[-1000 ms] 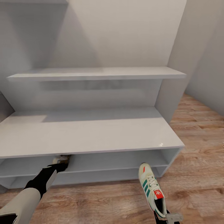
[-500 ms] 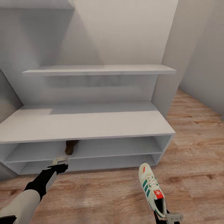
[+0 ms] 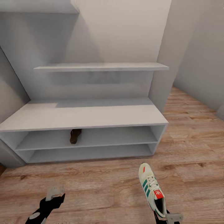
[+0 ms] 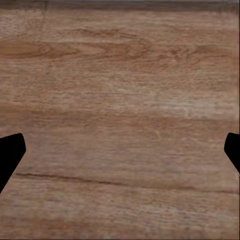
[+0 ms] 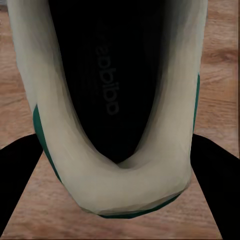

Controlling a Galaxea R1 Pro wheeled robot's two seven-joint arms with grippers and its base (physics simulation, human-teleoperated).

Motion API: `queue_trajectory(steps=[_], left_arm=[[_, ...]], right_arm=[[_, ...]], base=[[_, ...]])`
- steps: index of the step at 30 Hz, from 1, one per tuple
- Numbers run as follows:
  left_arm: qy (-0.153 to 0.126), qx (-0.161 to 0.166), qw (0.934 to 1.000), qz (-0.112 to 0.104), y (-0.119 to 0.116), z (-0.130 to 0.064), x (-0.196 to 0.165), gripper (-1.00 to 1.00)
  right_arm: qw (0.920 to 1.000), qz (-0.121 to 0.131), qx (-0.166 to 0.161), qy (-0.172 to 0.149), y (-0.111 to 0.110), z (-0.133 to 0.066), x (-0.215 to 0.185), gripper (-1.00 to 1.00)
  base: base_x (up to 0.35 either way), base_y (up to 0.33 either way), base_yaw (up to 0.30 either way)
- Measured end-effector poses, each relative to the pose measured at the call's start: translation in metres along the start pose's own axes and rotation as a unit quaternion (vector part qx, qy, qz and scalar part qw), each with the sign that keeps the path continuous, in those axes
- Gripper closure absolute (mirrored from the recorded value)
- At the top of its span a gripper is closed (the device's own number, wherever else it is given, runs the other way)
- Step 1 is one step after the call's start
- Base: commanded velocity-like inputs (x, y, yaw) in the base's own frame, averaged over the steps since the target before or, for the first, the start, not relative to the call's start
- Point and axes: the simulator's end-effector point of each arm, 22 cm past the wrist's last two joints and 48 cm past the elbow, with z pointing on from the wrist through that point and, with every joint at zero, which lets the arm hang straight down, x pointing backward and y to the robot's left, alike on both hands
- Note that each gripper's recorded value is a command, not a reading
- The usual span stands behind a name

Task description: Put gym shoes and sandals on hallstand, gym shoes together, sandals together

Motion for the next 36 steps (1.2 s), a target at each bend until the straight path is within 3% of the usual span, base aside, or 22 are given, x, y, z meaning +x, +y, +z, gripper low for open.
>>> queue_trajectory(steps=[5, 8, 19, 21, 22, 26, 30, 36], left_arm=[[-0.013, 0.056, 0.9983, 0.004, -0.016, -0.022, 0.04, -1.0], [-0.017, 0.108, 0.994, 0.01, -0.032, -0.046, 0.073, -1.0], [-0.018, 0.129, 0.9914, 0.012, -0.04, -0.058, 0.088, -1.0], [-0.018, 0.13, 0.9913, 0.012, -0.041, -0.058, 0.088, -1.0], [-0.018, 0.131, 0.9912, 0.012, -0.041, -0.058, 0.088, -1.0], [-0.018, 0.131, 0.9911, 0.013, -0.042, -0.058, 0.089, -1.0], [-0.018, 0.132, 0.9911, 0.013, -0.042, -0.058, 0.088, -1.0], [-0.018, 0.131, 0.9911, 0.012, -0.042, -0.058, 0.088, -1.0]], right_arm=[[1.0, 0.0, 0.0, 0.0, 0.0, 0.0, 0.0, 1.0], [1.0, 0.0, 0.0, -0.001, 0.0, 0.0, -0.001, 1.0], [1.0, 0.001, 0.002, 0.004, 0.0, 0.001, 0.001, 1.0], [0.9995, 0.004, 0.013, 0.027, -0.003, 0.001, 0.01, 1.0], [0.9977, 0.01, 0.028, 0.062, -0.001, 0.0, 0.024, 1.0], [0.9909, 0.018, 0.06, 0.119, 0.016, 0.004, 0.034, 1.0], [0.9869, 0.029, 0.076, 0.139, 0.041, 0.017, 0.01, 1.0], [0.982, 0.047, 0.075, 0.167, 0.077, 0.036, -0.047, 1.0]], base=[[-0.309, 0.0, 0.0], [-0.283, 0.0, 0.0], [-0.208, 0.0, 0.0], [-0.067, 0.051, 0.0], [-0.036, 0.143, 0.0], [-0.016, 0.235, 0.0], [-0.004, 0.287, 0.0], [-0.001, 0.302, 0.0]])
